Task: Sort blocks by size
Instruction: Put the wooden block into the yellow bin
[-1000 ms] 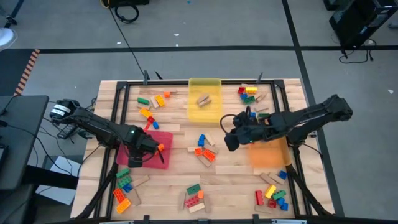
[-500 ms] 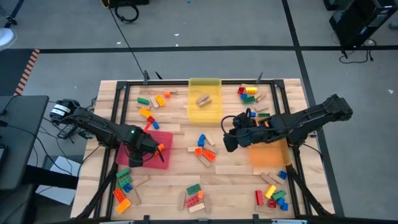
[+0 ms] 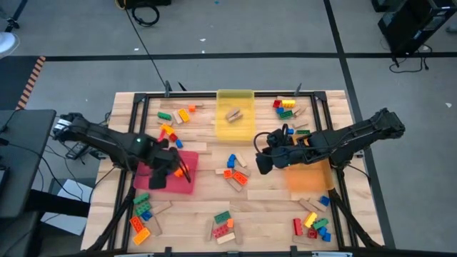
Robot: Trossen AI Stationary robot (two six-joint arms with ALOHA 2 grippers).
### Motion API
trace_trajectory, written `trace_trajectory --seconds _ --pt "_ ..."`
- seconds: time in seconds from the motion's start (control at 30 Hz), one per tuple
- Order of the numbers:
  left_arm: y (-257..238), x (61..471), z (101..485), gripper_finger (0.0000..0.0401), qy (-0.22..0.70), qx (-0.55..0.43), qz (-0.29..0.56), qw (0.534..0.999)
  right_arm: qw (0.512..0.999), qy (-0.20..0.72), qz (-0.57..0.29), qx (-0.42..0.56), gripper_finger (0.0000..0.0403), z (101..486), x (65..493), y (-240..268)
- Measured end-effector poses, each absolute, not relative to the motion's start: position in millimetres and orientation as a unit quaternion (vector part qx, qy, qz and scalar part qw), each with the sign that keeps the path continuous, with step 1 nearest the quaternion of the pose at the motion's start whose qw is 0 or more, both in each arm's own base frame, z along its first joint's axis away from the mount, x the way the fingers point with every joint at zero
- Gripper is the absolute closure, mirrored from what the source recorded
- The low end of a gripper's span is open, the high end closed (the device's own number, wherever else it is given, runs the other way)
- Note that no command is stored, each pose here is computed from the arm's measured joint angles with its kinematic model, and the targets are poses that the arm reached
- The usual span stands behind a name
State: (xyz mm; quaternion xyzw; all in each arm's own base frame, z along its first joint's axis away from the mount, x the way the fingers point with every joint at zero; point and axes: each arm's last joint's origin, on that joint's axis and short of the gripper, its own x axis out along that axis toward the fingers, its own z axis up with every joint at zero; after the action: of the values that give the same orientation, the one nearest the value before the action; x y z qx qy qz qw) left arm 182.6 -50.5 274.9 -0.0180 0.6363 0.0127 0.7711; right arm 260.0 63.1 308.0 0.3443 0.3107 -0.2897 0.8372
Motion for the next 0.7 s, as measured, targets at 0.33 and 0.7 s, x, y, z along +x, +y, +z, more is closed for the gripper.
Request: trace_trajectory --seconds 0.33,0.7 --pt "-55.3 204.4 318.8 0.0249 0.511 -0.033 -0.001 0.859 0.841 0.297 -0.282 0.354 0.0215 310.3 262.6 63.6" --pt "-52.4 209.3 333.1 0.0249 0.430 0.038 -0.044 0.901 0.849 0.258 -0.261 0.380 0.0215 316.7 269.7 65.4"
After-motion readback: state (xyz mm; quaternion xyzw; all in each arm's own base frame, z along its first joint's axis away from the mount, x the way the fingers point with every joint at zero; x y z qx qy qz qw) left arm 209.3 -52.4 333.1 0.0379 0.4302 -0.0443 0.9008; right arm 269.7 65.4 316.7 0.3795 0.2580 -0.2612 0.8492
